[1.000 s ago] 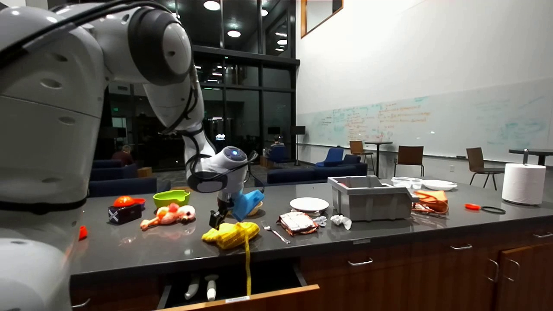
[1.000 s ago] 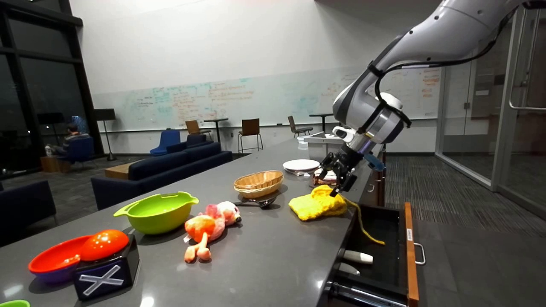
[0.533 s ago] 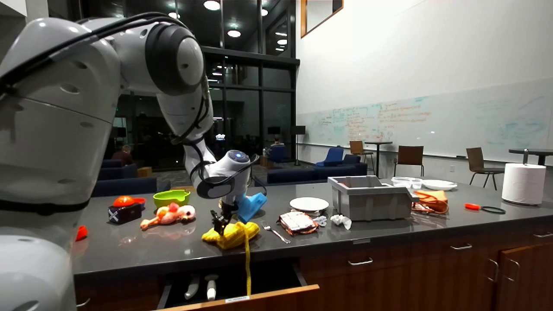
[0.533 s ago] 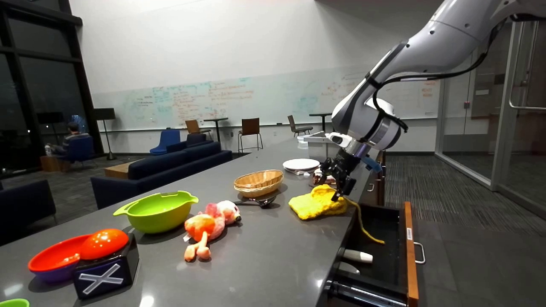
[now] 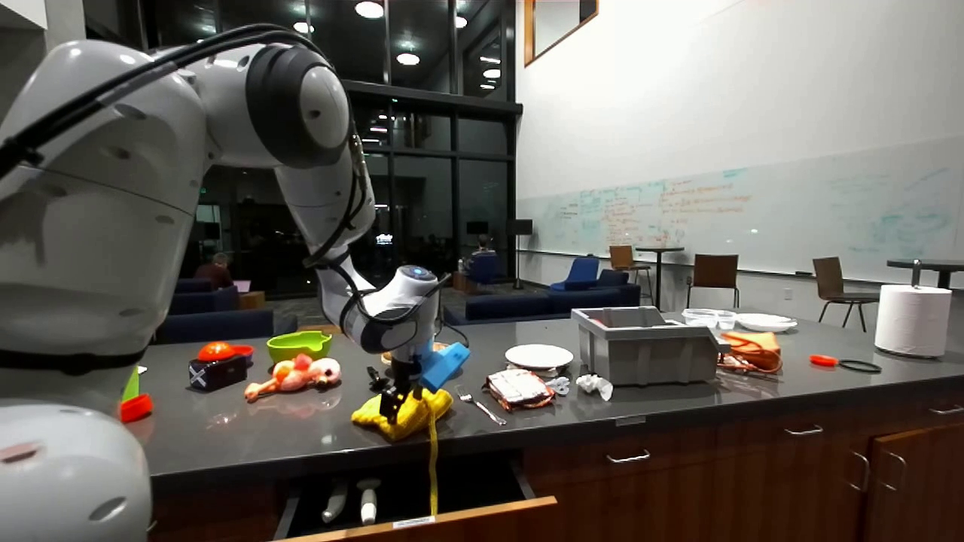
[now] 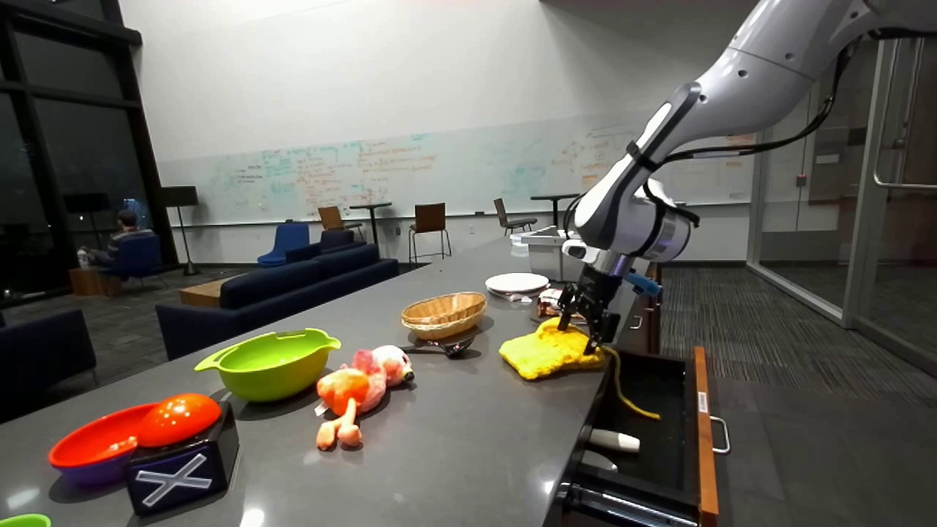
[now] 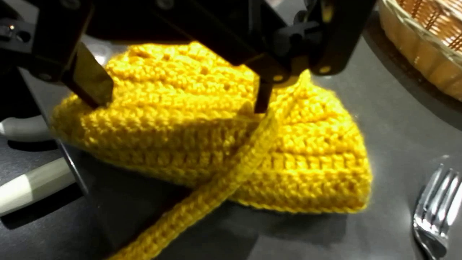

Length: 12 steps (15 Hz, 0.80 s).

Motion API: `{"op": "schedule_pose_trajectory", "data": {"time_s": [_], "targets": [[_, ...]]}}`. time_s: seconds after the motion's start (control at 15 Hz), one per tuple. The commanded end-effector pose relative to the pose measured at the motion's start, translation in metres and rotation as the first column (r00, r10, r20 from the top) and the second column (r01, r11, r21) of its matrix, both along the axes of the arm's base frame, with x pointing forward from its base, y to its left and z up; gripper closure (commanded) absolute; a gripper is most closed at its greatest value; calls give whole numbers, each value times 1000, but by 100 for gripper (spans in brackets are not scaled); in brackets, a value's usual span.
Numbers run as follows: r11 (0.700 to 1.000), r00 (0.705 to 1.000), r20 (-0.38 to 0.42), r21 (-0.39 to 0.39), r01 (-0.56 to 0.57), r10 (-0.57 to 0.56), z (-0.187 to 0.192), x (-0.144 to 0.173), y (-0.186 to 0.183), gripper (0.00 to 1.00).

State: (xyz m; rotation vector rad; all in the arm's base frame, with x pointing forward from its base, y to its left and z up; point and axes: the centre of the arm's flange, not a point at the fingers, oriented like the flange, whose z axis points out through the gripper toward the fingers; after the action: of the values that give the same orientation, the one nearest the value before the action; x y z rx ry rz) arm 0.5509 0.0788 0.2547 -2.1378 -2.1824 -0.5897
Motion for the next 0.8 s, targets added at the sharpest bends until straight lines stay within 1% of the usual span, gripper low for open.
{"op": "schedule_pose_trajectory", "data": {"time_s": [0.0, 0.13, 0.2, 0.33, 0.4, 0.53, 0.6, 0.73], "targets": [[1000, 999, -53, -26, -4, 2, 3, 9, 7, 0], [999, 997, -72, -33, -9, 7, 2, 10, 9, 0], [999, 997, -81, -38, -12, 9, 2, 10, 9, 21], [999, 995, -94, -44, -20, 16, 2, 10, 11, 28], [999, 995, -102, -48, -24, 19, 3, 10, 11, 34], [998, 993, -113, -57, -35, 28, 4, 10, 11, 50], [997, 992, -120, -64, -41, 33, 5, 9, 11, 60], [995, 990, -130, -78, -58, 48, 9, 9, 12, 74]]}}
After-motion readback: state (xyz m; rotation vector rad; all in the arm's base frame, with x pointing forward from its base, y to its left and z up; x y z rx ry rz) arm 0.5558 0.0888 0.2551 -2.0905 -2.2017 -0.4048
